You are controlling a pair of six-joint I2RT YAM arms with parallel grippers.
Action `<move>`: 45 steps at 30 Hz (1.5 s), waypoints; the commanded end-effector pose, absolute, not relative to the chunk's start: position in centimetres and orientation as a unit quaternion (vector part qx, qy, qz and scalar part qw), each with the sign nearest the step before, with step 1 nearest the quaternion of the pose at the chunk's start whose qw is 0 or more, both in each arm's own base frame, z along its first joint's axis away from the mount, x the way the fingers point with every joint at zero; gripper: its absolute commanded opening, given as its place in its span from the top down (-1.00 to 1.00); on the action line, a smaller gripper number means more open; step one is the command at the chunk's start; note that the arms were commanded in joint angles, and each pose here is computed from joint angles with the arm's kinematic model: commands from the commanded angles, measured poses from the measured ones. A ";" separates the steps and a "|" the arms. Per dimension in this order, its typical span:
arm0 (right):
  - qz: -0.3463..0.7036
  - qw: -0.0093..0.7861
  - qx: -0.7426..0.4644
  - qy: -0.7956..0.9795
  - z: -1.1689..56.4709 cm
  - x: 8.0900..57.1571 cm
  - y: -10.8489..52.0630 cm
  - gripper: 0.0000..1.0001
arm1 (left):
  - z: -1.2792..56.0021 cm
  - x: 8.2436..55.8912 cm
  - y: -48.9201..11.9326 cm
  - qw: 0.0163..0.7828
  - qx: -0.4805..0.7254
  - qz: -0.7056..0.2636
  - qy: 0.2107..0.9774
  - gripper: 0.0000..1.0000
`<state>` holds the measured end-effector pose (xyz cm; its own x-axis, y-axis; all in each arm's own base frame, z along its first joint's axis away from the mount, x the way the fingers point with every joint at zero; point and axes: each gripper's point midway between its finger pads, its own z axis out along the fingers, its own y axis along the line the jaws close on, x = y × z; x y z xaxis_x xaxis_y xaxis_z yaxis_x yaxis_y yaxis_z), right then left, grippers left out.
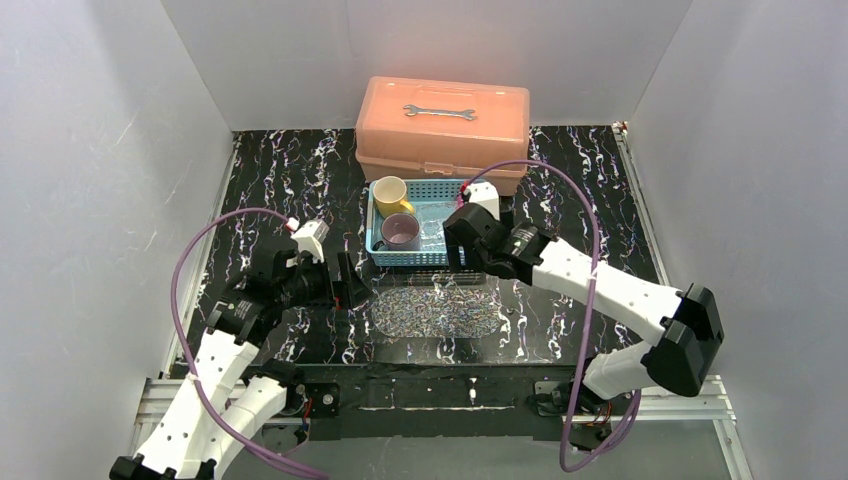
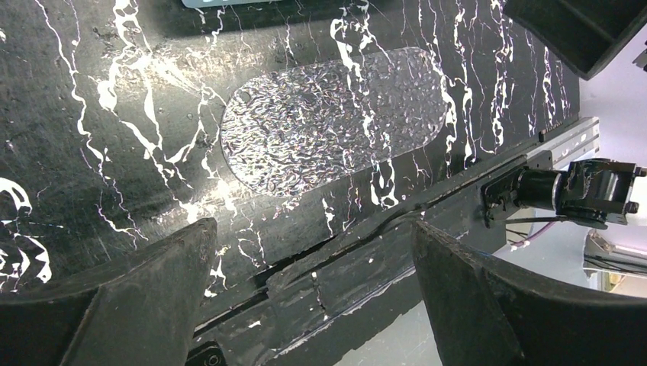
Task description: Prepare toiletry sets of a toothbrush and toothpaste on the tray
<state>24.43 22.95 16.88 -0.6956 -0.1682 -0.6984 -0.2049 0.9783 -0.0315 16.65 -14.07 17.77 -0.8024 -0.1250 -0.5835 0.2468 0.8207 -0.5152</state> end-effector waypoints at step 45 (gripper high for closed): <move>0.062 0.363 -0.073 0.927 14.3 36.2 32.0 0.08 | 17.8 16.6 -13.3 0.327 0.030 -0.282 0.901 -0.99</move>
<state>34.60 30.59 12.97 -0.7506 -0.1350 -0.6468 -0.1838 0.9829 0.0081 16.85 -13.47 18.19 -0.7747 -0.1414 -0.6163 0.2413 0.8349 -0.4948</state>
